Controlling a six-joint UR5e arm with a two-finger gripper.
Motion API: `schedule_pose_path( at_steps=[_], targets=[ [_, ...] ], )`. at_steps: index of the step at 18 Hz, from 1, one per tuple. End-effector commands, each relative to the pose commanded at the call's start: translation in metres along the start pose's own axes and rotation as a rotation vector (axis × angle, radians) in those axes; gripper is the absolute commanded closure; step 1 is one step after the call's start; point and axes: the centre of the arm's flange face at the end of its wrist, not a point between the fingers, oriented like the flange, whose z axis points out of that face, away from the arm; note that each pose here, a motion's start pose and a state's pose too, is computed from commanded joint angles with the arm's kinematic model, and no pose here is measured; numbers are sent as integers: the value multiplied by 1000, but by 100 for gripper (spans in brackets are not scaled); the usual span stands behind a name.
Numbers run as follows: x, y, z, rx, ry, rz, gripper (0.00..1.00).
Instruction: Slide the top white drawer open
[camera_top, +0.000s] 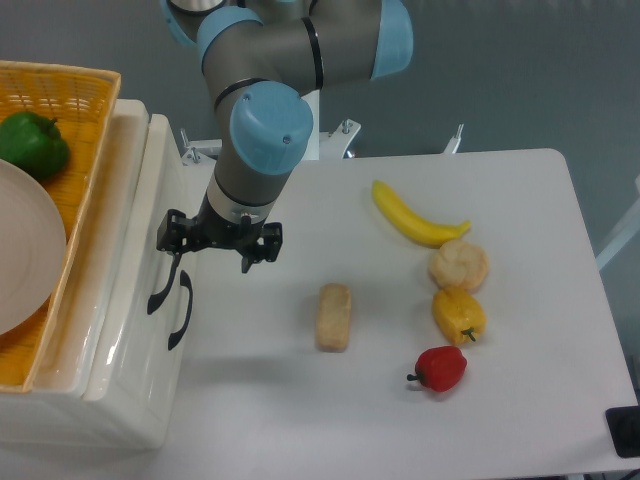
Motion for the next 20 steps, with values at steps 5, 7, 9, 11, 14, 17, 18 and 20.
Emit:
schedule_pose_path(
  at_steps=[5, 7, 9, 11, 14, 17, 18, 20],
  targets=[
    [0, -1, 2, -2, 0, 1, 0],
    [1, -1, 4, -5, -1, 3, 0],
    [1, -2, 4, -3, -1, 4, 0],
    [1, -2, 5, -5, -1, 5, 0],
    [1, -3, 9, -11, 1, 4, 0],
    [1, -4, 13, -18, 2, 4, 0],
    [3, -4, 16, -23, 1, 8, 0],
    [4, -3, 16, -24, 1, 11, 0]
  ],
)
